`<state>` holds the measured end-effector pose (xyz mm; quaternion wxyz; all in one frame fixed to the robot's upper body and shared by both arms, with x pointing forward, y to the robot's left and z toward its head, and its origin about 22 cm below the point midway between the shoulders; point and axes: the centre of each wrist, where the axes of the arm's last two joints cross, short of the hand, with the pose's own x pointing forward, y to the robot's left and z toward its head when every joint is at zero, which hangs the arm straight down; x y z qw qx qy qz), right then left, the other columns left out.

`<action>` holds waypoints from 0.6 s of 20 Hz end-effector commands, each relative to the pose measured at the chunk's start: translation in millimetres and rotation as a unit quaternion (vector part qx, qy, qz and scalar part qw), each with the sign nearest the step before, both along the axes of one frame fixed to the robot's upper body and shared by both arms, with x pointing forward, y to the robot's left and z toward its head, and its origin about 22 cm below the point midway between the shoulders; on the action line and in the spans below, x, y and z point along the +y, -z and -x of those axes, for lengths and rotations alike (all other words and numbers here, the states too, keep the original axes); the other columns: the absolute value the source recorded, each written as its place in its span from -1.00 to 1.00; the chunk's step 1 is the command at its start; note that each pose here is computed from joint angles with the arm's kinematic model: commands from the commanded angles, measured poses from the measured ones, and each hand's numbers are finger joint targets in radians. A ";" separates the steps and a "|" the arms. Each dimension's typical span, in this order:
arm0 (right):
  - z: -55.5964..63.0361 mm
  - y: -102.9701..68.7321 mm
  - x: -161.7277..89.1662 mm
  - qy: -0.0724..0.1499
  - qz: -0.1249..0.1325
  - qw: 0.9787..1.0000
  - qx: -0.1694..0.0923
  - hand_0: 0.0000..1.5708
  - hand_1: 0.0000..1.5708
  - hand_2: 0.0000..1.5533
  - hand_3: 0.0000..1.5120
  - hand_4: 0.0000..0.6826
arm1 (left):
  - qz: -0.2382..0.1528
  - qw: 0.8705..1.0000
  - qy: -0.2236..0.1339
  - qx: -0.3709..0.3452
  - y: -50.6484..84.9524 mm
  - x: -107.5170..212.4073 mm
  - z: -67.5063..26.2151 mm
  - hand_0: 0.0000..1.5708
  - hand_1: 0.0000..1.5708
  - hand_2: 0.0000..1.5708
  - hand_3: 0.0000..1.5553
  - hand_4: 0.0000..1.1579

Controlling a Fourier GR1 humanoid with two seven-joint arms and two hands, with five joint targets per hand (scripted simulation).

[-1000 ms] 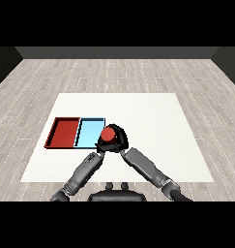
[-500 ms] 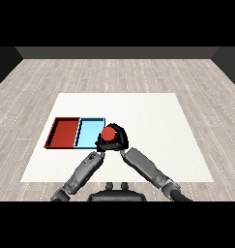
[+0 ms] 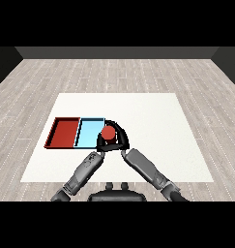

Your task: Pick the red can and put it in the red box

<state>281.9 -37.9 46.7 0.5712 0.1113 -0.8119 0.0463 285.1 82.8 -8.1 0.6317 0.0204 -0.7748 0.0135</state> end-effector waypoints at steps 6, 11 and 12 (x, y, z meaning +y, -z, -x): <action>-8.2 10.0 -24.2 0.018 0.004 1.000 -0.011 -1.00 -1.00 -1.00 -1.00 -1.00 | 0.004 1.000 -0.003 0.025 -8.5 -5.8 -13.9 1.00 1.00 1.00 0.93 0.98; -9.2 -26.7 -52.2 0.050 -0.024 0.998 -0.031 -1.00 -1.00 -1.00 -1.00 -1.00 | -0.003 1.000 -0.017 0.025 9.8 25.3 -20.2 1.00 1.00 1.00 0.94 0.97; -9.2 -22.8 -42.9 0.049 -0.015 0.998 -0.026 -1.00 -1.00 -1.00 -1.00 -1.00 | -0.002 1.000 -0.025 0.014 9.4 5.8 6.7 1.00 1.00 1.00 0.92 0.97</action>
